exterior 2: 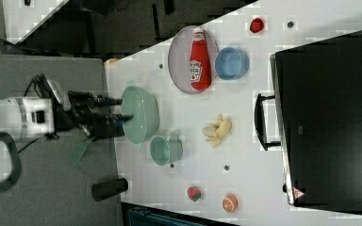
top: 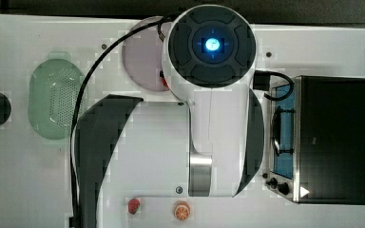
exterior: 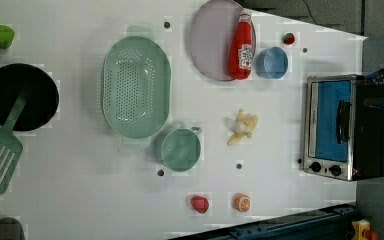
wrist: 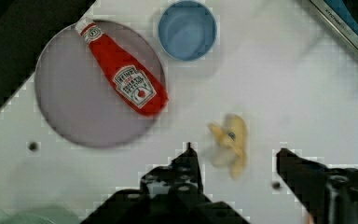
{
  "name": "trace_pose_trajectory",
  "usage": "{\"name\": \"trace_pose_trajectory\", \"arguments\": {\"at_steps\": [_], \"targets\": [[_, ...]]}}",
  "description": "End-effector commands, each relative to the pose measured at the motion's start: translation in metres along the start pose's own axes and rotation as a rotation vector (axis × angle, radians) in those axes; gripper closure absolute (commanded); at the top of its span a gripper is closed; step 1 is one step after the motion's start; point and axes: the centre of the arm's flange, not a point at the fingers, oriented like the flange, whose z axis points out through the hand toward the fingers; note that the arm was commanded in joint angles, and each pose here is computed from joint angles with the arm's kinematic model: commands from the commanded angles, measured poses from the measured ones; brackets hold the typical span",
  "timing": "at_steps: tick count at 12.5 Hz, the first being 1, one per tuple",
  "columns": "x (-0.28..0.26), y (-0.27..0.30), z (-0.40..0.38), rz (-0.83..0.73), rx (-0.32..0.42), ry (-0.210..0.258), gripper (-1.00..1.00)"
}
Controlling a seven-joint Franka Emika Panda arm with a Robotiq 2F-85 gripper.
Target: Pick banana from table and place on oven.
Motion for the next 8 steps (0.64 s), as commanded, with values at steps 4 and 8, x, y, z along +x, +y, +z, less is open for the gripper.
{"name": "trace_pose_trajectory", "arguments": {"at_steps": [4, 8], "targets": [[-0.091, 0.110, -0.053, -0.030, -0.013, -0.009, -1.00], [-0.078, 0.093, -0.013, -0.036, -0.035, -0.034, -1.00]]}}
